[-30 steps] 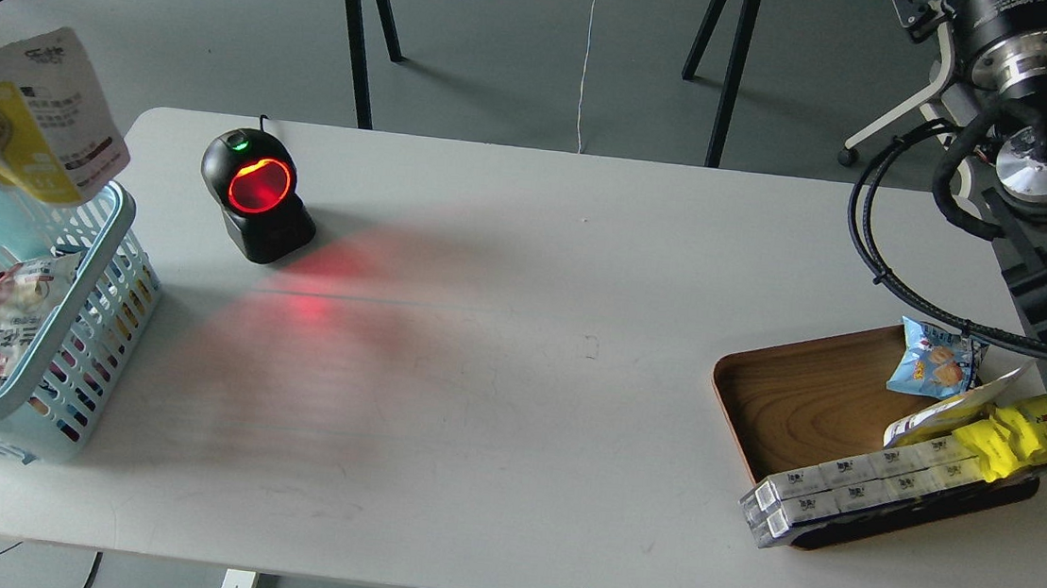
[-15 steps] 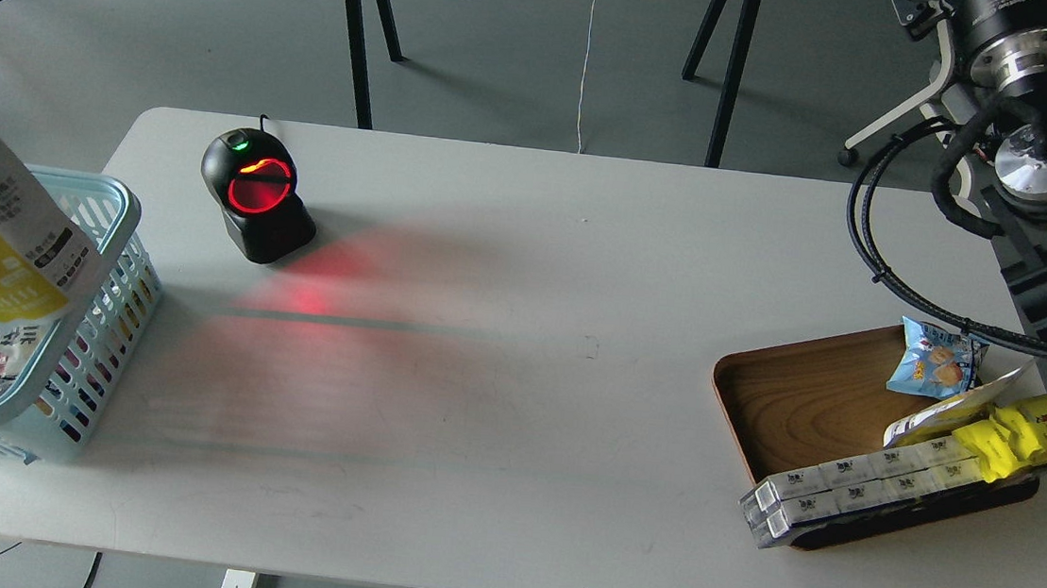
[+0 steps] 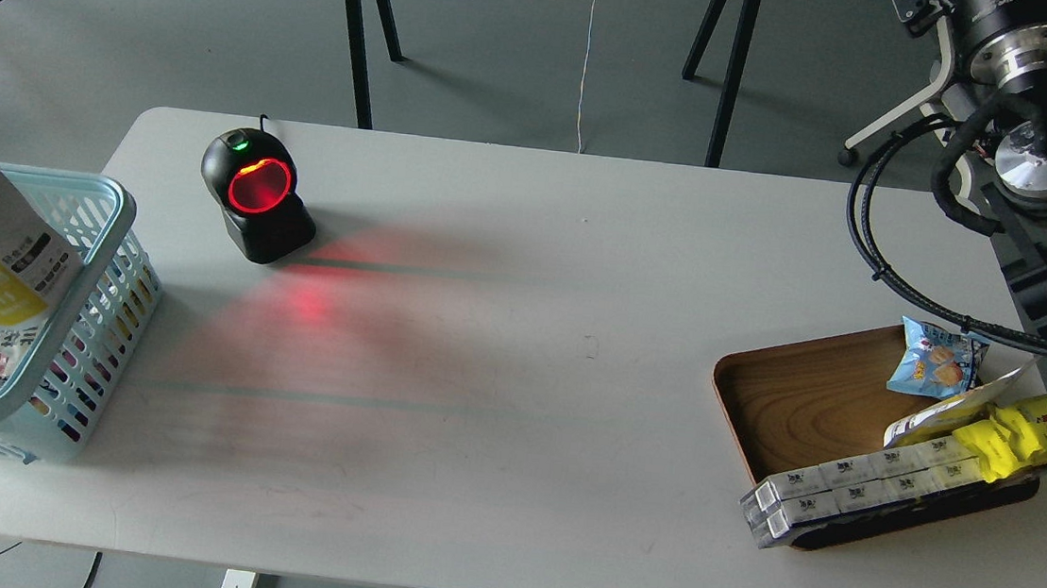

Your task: Scan snack and place in basket

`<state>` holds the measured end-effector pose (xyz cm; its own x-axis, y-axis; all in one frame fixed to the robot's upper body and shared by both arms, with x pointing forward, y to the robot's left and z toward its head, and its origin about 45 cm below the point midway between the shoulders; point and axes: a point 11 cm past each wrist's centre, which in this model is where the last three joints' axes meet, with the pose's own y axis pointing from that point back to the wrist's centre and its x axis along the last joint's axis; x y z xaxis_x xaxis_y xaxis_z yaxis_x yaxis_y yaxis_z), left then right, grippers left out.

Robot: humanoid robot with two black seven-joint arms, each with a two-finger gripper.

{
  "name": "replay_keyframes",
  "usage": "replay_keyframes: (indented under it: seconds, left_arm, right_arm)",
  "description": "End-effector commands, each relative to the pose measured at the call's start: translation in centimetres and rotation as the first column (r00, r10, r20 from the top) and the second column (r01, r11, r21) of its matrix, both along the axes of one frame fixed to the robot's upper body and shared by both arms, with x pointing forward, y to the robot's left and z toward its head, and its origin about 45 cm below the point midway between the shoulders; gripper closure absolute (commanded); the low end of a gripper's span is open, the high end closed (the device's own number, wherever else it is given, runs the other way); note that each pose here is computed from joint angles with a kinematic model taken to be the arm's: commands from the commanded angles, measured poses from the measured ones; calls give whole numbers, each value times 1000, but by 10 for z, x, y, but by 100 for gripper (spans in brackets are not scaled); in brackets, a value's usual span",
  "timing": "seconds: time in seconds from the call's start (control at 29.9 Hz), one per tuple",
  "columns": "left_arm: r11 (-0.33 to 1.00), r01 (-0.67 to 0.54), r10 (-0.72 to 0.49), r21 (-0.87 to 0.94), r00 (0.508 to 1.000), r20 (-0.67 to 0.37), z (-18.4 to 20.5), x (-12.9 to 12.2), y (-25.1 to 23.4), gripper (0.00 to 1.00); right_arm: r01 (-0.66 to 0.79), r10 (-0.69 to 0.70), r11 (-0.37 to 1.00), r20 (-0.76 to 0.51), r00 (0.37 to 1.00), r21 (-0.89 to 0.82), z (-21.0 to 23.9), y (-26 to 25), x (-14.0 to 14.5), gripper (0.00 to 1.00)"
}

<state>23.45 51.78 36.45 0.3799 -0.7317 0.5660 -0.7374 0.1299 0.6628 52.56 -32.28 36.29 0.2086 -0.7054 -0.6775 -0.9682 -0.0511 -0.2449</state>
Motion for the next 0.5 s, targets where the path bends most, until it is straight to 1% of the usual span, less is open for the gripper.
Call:
replay_keyframes:
  seconds: [0.0,0.47]
  left_arm:
    - [1000,-5,5,2,1000,0,0,0,2,98]
    - [1000,-25,25,17,999,20,5,0,13,98]
  right_arm:
    - [1,-1,1000,2,1000,0,1,0,0,0]
    - [-14,14,1000,-3,1000,5,-2,9,1,0]
